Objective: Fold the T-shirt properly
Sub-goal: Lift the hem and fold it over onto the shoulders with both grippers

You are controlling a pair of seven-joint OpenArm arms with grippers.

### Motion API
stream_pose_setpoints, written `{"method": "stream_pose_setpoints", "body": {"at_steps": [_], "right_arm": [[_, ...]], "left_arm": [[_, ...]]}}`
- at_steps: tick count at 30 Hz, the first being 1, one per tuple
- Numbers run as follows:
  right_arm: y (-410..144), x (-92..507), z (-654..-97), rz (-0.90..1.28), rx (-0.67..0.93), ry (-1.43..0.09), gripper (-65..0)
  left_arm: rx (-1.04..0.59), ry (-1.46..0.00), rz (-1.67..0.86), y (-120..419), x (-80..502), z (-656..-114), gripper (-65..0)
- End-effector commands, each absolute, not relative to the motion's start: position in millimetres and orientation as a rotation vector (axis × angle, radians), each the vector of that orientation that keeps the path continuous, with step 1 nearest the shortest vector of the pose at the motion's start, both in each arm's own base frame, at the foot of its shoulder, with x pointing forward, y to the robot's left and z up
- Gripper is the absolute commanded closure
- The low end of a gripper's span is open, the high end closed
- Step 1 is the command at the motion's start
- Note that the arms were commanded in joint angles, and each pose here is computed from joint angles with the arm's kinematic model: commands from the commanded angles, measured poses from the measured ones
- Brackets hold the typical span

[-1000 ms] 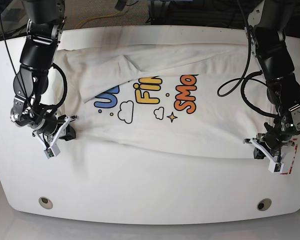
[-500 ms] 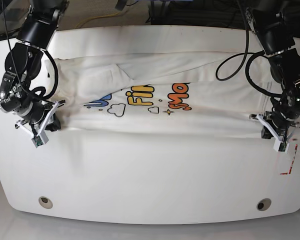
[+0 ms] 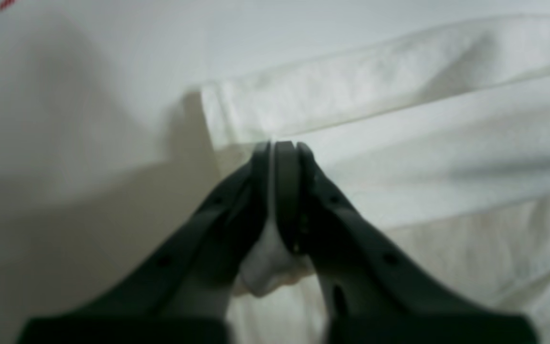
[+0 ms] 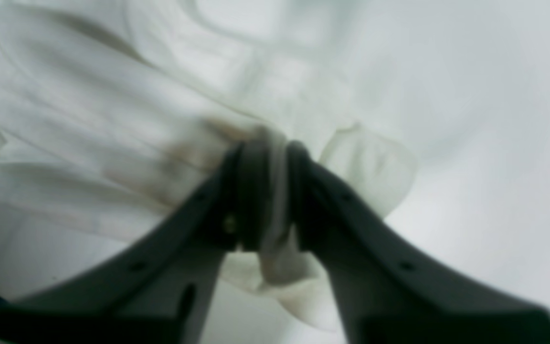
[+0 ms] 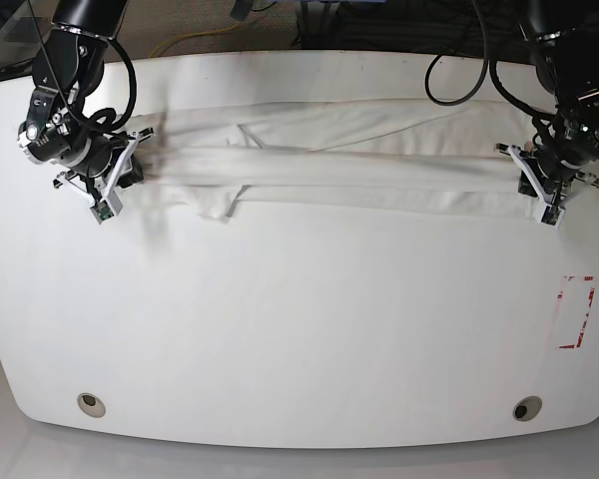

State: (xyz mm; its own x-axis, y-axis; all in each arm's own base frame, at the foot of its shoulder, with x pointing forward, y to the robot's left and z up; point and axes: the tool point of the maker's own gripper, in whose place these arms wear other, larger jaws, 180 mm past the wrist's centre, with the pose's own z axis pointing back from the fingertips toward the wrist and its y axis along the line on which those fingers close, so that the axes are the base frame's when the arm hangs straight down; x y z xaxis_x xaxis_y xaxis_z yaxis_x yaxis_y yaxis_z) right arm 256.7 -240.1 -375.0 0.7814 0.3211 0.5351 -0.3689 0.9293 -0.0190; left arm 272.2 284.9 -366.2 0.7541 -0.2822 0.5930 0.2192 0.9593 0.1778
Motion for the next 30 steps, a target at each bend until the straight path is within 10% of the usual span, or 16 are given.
{"method": "stream_pose_setpoints", "body": {"at_steps": [1,6,30], "right_arm": [[-245.0,260.1,-365.4,0.381,0.069,-0.593,-23.1],[-242.2,257.8,-359.7,0.394,0.064,-0.607,-42.2],[-238.8,305.4,-374.1,0.205,0.195,-0.57,-41.9]], "left_arm": [[0.139,-0.64,-0.293,291.5,265.0,-358.8,-22.2],[0.175,-0.598,-0.311,292.6,254.8,-352.6,-52.5],[0.131,-0.57,-0.339,282.9,264.4,-368.8,-52.5]]}}
